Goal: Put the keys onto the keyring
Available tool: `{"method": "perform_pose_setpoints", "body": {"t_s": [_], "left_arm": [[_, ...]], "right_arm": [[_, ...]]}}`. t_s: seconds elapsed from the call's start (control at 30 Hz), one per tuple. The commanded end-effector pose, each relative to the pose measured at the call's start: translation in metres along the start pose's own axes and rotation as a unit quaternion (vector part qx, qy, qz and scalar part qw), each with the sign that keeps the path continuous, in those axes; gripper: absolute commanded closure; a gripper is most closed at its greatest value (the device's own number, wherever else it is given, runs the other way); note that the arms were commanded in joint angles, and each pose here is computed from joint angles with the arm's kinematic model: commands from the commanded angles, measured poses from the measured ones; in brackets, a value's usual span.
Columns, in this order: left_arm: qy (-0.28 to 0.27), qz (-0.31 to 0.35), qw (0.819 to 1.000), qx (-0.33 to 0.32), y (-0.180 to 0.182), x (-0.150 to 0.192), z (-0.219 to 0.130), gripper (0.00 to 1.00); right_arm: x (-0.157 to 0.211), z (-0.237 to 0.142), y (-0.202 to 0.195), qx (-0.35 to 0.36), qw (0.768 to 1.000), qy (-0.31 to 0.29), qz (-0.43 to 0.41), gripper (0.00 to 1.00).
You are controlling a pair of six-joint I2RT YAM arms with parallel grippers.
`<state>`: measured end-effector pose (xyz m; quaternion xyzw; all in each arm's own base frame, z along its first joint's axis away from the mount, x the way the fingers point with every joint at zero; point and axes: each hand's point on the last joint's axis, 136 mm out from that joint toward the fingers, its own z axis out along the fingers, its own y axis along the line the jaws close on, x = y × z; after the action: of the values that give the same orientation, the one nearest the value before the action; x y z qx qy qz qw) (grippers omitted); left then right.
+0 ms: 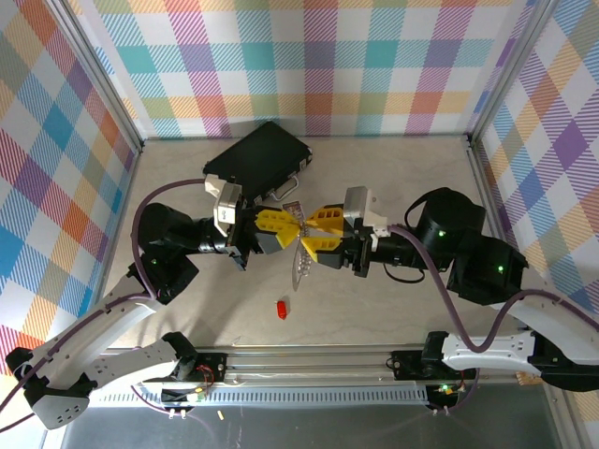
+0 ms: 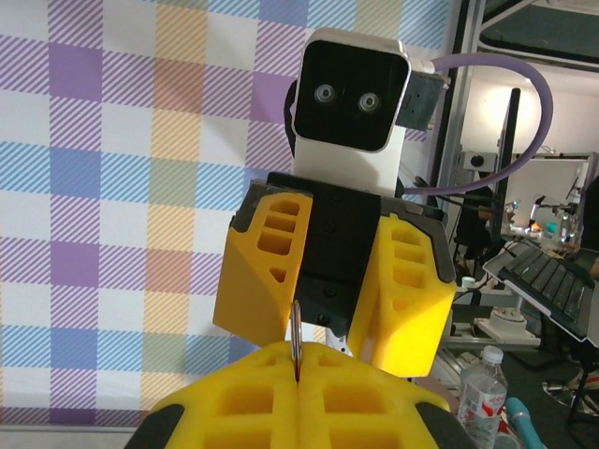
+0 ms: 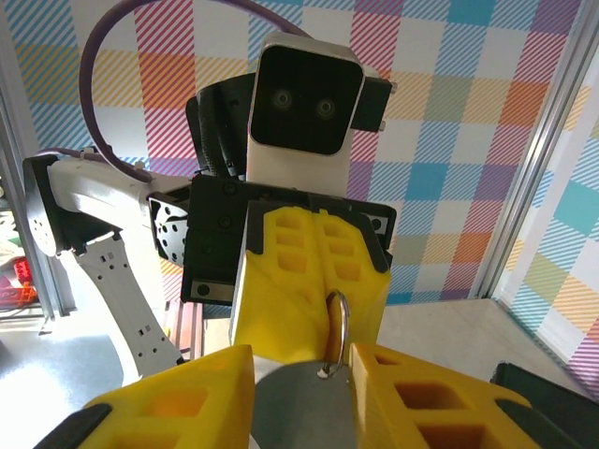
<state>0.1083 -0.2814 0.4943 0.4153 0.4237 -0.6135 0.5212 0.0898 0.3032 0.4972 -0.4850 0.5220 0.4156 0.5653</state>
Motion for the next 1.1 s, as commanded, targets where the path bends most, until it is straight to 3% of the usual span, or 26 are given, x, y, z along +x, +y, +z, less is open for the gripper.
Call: {"method": "perform_pose_setpoints", "body": {"t_s": [0.0, 0.13, 0.4, 0.53, 0.67, 0.73, 0.9, 1.07], "left_arm": [[-0.015, 0.018, 1.000, 0.018, -0.009, -0.010, -0.002, 1.00], [-0.012, 0.018, 1.000, 0.017, -0.009, -0.009, -0.003, 1.00], [-0.004, 0.017, 1.000, 0.015, -0.009, -0.006, -0.003, 1.00], [0.020, 0.027, 0.999, -0.002, -0.007, -0.001, -0.005, 1.00], [0.083, 0.057, 0.994, -0.048, 0.000, 0.009, -0.013, 0.77], [0.116, 0.072, 0.988, -0.078, 0.006, 0.014, -0.018, 0.73], [0.192, 0.084, 0.972, -0.105, 0.016, 0.031, -0.027, 0.74], [0.205, 0.094, 0.968, -0.110, 0.017, 0.032, -0.030, 0.78]], "right_arm": [[-0.006, 0.004, 0.001, -0.003, 1.000, -0.012, -0.007, 0.71], [-0.005, 0.006, 0.000, -0.001, 1.000, -0.009, -0.008, 0.77], [0.000, 0.006, 0.000, -0.001, 1.000, 0.005, -0.012, 1.00], [0.005, 0.007, -0.003, 0.004, 0.999, 0.032, -0.017, 1.00], [0.011, 0.005, -0.006, 0.010, 0.997, 0.075, -0.030, 1.00], [0.018, 0.006, -0.008, 0.010, 0.993, 0.111, -0.037, 1.00], [0.033, 0.011, -0.011, -0.002, 0.979, 0.198, -0.050, 1.00], [0.034, 0.016, -0.013, -0.014, 0.969, 0.238, -0.062, 1.00]]}}
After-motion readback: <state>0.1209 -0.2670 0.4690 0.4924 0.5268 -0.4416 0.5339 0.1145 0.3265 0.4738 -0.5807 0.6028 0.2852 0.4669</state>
